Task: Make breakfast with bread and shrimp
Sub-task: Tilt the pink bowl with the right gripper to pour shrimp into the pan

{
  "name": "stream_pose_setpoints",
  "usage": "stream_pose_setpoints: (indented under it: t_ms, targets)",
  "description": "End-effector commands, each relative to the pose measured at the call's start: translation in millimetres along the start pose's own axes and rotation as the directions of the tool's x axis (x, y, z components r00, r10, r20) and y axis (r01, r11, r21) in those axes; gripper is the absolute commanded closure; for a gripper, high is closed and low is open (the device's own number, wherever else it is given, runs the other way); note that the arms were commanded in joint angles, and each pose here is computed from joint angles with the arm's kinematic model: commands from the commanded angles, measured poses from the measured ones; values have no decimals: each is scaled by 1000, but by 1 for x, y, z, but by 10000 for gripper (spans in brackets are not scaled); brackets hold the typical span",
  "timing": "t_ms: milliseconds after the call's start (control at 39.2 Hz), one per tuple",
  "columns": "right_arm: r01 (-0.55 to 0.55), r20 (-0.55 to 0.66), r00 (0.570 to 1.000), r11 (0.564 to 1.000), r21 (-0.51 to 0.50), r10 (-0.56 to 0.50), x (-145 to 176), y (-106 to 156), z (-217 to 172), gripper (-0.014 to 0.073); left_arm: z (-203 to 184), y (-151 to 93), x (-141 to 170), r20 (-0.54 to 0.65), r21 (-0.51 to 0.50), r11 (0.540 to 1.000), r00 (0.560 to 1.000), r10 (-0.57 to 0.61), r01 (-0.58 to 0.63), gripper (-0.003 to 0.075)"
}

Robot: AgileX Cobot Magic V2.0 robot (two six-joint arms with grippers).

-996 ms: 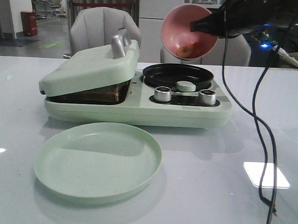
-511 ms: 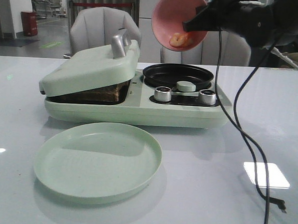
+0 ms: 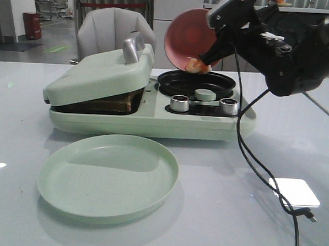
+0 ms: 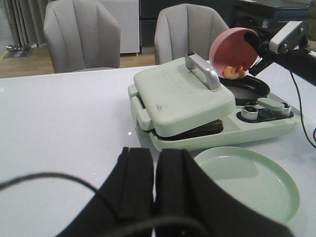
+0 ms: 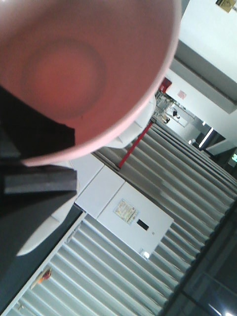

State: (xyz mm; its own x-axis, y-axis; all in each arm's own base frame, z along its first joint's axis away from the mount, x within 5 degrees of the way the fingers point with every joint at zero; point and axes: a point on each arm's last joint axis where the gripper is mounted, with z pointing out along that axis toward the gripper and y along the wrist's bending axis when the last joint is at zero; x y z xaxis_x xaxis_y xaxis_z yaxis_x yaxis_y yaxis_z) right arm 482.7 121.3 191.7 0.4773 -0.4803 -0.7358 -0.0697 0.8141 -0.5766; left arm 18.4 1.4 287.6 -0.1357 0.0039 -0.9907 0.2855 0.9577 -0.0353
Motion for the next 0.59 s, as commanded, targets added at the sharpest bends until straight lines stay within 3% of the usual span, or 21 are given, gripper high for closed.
stream_pose_setpoints:
  t_ms: [0,179,409,562]
  targets:
    - [23,186,981,986,164,-54,-40,-37,2,473,-5,-1,-13,97,23,1000,995,-16,14,606]
    - [135,149,976,979,156,-158,-35,-33,-7,473,-5,-1,-13,97,23,1000,995,-16,14,606]
    - [137,176,970,975,176,-168,-47,-41,-4,473,-5,-1,-13,97,23,1000,995,-16,14,606]
    - [84,169,977,963,255,-130,-60,-59,-2,473,-5,-1,-13,97,23,1000,995,-16,14,606]
